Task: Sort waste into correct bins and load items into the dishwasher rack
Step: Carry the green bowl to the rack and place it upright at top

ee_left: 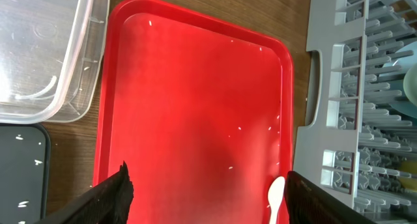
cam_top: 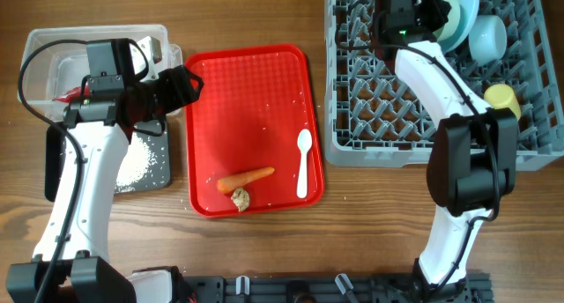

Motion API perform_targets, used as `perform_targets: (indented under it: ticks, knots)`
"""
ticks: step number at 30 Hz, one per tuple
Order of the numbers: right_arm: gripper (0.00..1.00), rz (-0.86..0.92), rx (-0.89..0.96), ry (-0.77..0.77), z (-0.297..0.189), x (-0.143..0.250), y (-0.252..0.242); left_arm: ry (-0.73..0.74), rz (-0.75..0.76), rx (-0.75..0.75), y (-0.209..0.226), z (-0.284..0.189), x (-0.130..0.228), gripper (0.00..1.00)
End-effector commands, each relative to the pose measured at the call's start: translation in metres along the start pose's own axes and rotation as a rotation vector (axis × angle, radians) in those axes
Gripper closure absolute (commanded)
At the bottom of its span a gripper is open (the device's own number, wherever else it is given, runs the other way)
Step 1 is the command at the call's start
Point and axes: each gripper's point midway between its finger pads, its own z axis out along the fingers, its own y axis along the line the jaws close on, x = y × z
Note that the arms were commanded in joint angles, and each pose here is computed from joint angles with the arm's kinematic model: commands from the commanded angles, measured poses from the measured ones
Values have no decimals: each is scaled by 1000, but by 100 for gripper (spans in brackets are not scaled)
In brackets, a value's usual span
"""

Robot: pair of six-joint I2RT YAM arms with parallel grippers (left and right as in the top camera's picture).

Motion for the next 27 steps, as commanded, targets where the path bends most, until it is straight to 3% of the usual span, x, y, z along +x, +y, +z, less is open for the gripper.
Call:
perform_targets:
  ticks: [1, 10, 14, 17, 19, 21, 27]
  knots:
    - [96, -56, -12, -17, -13, -6, 21, -17, 0, -7, 1, -4, -4, 23]
    - [95, -167, -156, -83, -41, -13, 62, -18, 0, -11, 1, -4, -4, 23]
    - [90, -150, -194, -80, -58, -10, 77, -18, 0, -11, 1, -4, -4, 23]
    - [53, -90, -210, -71, -66, -9, 82, -18, 0, -11, 1, -4, -4, 23]
    - [37, -36, -217, -66, -71, -8, 81, -18, 0, -11, 1, -4, -4, 23]
    - [28, 17, -221, -71, -76, -10, 76, -19, 0, -11, 1, -4, -4, 23]
    - [25, 168, -340, -146, -94, -27, 53, -18, 0, -11, 1, -4, -4, 23]
